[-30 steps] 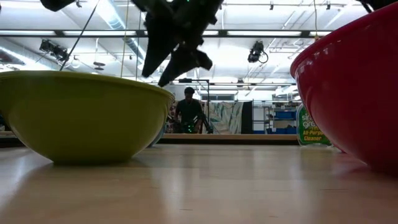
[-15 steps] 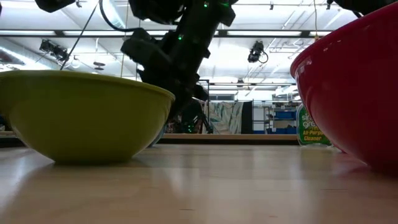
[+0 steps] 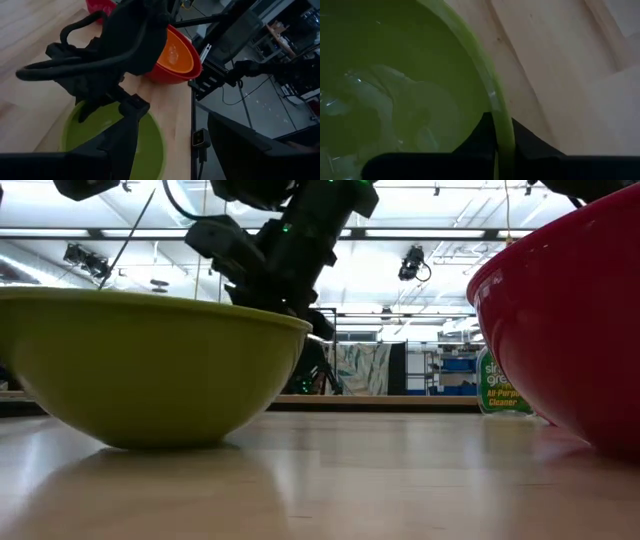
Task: Nest bowls inside each other
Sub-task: Stack the green bowl on the orange bowl
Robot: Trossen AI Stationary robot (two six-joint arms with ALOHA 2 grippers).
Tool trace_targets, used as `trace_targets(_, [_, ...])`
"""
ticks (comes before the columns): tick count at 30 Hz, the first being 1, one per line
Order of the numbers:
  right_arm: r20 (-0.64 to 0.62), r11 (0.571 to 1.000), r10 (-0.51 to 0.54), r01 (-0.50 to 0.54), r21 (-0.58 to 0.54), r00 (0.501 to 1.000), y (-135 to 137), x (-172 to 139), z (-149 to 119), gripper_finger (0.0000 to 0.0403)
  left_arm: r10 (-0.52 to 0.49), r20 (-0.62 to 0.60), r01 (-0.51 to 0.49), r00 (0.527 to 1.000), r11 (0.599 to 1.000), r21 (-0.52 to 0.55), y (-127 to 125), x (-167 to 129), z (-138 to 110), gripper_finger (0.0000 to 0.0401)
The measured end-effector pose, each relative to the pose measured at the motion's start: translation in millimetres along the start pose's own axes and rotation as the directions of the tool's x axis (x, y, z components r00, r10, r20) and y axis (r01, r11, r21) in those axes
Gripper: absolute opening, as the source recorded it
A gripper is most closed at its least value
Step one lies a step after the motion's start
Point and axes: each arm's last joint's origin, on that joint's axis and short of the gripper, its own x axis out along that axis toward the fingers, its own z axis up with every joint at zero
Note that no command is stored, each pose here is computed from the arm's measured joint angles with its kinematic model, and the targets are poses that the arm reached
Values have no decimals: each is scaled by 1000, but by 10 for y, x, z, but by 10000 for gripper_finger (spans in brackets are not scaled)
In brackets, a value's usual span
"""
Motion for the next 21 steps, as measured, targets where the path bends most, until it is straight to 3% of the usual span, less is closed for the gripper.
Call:
trace_targets(12, [1,1000,-16,16,-4,1000,-50,-177,189,23,0,0,0,1000,1000,11,0,0,0,242])
trace_targets(21, [-74,994,81,-86,-65,994,-130,-448,371,23,0,0,0,1000,1000,10,0,0,0,242])
